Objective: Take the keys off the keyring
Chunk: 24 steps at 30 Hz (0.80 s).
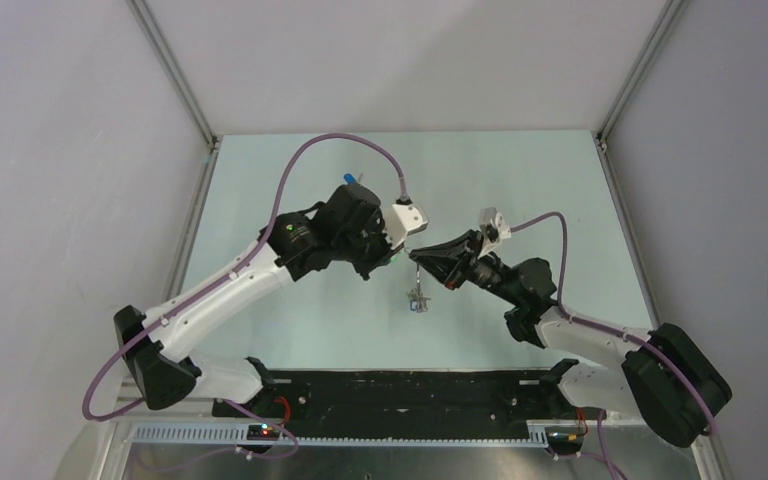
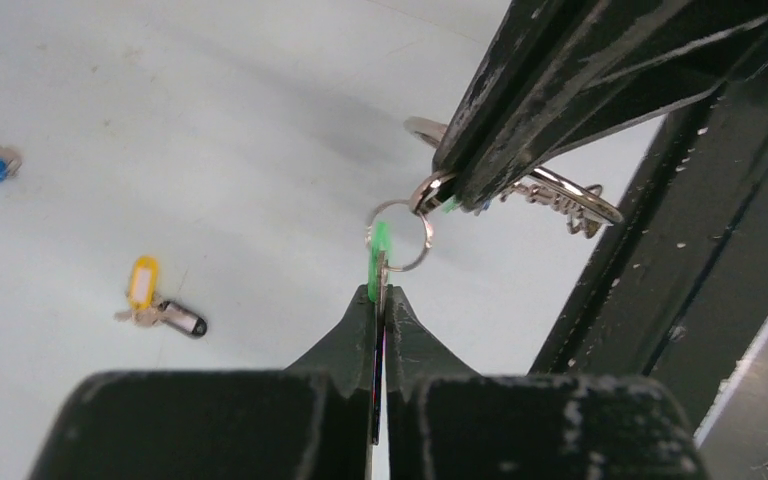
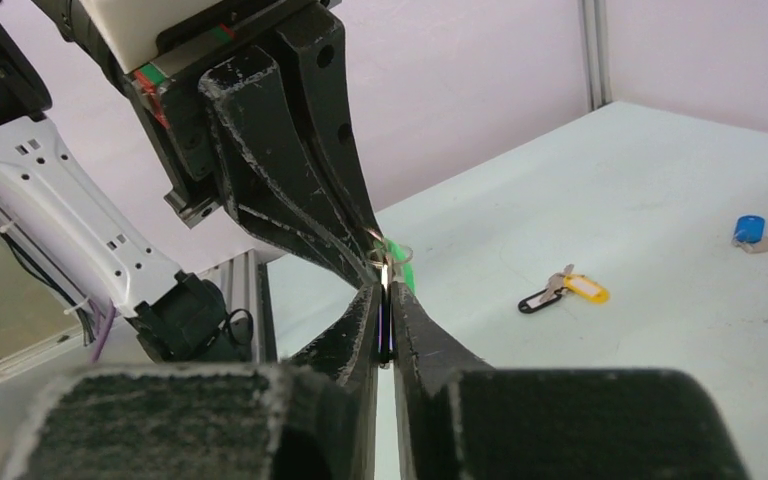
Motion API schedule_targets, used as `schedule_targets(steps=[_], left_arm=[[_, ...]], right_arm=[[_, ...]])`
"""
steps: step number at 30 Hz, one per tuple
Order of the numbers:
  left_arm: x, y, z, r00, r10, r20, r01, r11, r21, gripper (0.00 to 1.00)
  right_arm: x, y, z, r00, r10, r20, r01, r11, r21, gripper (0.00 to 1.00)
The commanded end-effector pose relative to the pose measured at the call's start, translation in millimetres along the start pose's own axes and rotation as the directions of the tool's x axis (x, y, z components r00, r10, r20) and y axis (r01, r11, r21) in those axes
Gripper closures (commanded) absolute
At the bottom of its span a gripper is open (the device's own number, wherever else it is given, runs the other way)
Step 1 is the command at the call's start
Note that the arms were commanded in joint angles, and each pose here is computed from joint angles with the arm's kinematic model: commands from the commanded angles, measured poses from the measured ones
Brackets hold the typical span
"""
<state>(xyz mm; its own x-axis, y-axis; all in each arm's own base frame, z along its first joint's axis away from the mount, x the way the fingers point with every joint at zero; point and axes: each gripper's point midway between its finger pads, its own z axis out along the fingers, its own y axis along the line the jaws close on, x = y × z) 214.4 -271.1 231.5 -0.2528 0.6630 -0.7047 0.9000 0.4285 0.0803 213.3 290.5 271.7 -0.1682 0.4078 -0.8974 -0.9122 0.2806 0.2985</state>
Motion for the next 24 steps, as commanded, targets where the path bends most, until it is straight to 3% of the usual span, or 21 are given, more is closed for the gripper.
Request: schedule_targets(steps=[1, 2, 4, 6, 14, 24], left_arm=[[11.4, 31.8, -37.2, 0.997, -0.062, -0.037, 0.054, 0.981, -0.189, 1.0], [10.6, 33.6, -40.5, 0.997, -0.07, -0.033, 0.062, 0.977, -0.206, 1.0], [11.9, 38.0, -47.4, 0.995, -0.092, -0.043, 0.078, 0.966, -0.245, 1.0], [17.4, 41.4, -49.3, 0.989, -0.134, -0.068, 0.11, 0.954, -0.277, 1.0], [43.8, 44.5, -48.9, 0.93, -0.272, -0.246, 0.174, 0.918, -0.356, 1.0], [29.8, 36.0, -59.1, 0.9, -0.37, -0.229, 0.28, 0.895, -0.348, 1.0]], right_arm=[[-35.8, 9.1, 8.8, 0.991, -0.067, 0.117, 0.073, 0.996, -0.053, 0.81], [-29.6, 6.5, 9.4, 0.993, -0.061, 0.1, 0.066, 0.997, -0.051, 0.71], [-22.1, 3.0, 9.4, 0.995, -0.058, 0.084, 0.062, 0.997, -0.045, 0.6], [-18.8, 1.6, 9.2, 0.993, -0.075, 0.087, 0.079, 0.996, -0.041, 0.55], [4.0, -0.7, 17.2, 0.976, -0.217, 0.03, 0.216, 0.976, 0.037, 0.47], [35.0, 12.6, 32.3, 0.901, -0.432, -0.035, 0.433, 0.897, 0.084, 0.24]])
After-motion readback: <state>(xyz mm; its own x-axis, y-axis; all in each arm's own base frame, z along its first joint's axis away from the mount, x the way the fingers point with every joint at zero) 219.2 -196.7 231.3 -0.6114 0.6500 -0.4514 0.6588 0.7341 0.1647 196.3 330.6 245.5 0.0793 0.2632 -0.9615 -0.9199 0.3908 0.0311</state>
